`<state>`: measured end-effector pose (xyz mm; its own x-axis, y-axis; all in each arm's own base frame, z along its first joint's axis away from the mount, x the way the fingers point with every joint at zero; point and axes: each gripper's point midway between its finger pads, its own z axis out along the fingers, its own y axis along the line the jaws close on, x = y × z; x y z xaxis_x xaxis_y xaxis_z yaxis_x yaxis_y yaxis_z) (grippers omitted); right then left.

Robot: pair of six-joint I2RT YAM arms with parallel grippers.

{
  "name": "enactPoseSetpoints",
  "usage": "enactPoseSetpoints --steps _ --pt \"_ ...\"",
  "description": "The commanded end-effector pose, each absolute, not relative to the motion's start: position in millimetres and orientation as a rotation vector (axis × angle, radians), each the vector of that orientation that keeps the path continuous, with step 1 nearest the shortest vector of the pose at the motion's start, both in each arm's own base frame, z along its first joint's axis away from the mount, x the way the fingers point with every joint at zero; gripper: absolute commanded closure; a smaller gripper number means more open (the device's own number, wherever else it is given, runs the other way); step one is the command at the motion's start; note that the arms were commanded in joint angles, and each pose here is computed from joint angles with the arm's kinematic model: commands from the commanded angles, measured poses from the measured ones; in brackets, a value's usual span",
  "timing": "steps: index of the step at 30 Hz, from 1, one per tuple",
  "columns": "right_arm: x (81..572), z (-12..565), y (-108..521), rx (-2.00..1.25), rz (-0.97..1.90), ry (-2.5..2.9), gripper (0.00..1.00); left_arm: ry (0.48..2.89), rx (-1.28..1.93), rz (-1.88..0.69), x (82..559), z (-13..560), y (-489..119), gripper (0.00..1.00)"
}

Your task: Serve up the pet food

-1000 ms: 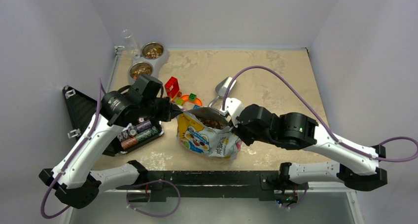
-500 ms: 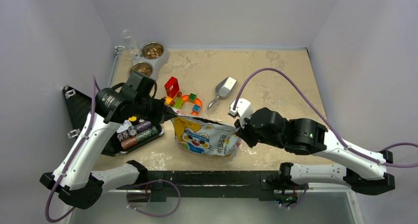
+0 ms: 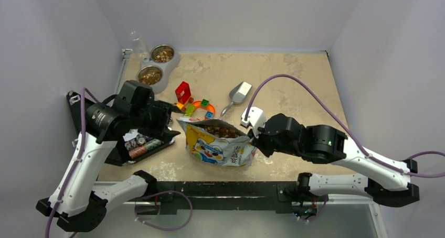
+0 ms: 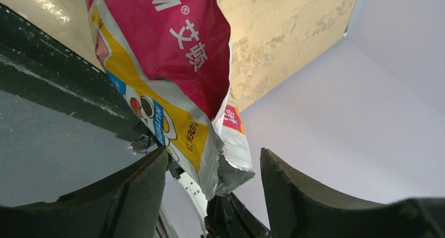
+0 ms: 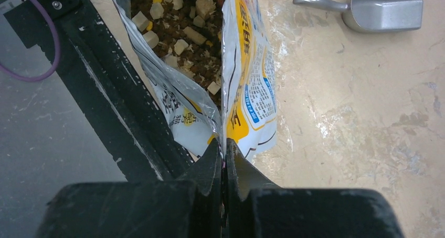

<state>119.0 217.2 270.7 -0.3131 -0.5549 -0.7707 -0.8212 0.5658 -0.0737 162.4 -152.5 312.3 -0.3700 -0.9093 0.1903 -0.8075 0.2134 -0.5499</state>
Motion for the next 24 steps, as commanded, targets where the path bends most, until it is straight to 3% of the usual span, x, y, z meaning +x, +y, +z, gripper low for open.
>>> enactPoseSetpoints --steps 1,5,8,11,12,18,24 --pt "126 288 212 -1.083 0.412 1.943 1.0 2.426 -1.622 -0.945 162 310 -174 0.33" --pt "130 290 214 -1.085 0.394 1.931 1.0 2.375 -1.692 -0.966 168 302 -175 0.42" --pt "135 289 210 -1.08 0.348 1.929 1.0 2.295 -1.708 -0.946 185 297 -172 0.61" --pt "138 284 197 -1.068 0.288 1.94 1.0 2.237 -1.675 -0.926 204 299 -168 0.94" --pt "138 280 191 -1.067 0.267 1.945 1.0 2.224 -1.683 -0.909 205 300 -163 1.0" --pt "132 247 157 -1.126 0.172 1.982 1.0 2.145 -1.7 -0.762 192 312 -118 1.0" --pt "113 277 208 -1.256 0.421 1.929 0.97 2.302 -1.769 -0.957 181 301 -155 1.0"
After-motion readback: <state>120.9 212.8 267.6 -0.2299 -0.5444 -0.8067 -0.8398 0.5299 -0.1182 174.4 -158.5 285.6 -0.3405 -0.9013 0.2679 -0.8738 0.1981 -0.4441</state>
